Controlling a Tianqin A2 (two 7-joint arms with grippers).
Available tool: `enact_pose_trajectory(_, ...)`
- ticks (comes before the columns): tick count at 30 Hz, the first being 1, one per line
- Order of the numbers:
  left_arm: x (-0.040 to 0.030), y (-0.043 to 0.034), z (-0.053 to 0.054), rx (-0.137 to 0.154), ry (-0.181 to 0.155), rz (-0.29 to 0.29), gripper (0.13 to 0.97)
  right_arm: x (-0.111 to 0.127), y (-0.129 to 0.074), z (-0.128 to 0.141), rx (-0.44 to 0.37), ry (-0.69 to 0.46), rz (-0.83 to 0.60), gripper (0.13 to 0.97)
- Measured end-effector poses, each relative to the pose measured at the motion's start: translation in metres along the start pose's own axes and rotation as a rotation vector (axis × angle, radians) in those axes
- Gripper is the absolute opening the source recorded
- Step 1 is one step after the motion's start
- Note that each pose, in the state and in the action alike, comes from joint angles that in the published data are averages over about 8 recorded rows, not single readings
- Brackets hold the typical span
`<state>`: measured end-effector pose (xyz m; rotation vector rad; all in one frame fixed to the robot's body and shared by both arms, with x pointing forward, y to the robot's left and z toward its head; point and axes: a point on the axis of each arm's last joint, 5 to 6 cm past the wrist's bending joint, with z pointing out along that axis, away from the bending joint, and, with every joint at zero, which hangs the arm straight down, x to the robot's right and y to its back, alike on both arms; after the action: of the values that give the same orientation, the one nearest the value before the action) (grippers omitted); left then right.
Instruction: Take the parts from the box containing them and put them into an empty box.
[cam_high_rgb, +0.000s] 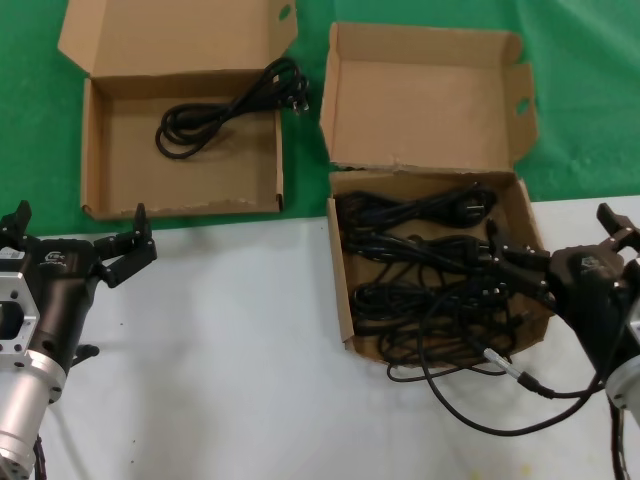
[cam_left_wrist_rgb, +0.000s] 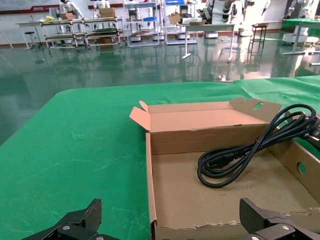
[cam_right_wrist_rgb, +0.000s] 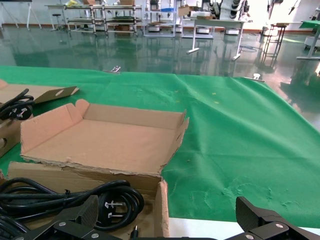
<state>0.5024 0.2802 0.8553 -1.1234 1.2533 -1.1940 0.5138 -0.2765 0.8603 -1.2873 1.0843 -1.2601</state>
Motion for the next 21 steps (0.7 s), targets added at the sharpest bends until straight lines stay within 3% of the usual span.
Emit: enact_pose_trajectory(21, 0.0000, 0.0000, 0.0000, 0.000, 0.000, 0.000, 0.966, 0.0000, 0.0000, 0.0000, 0.000, 0.000, 0.000, 0.966)
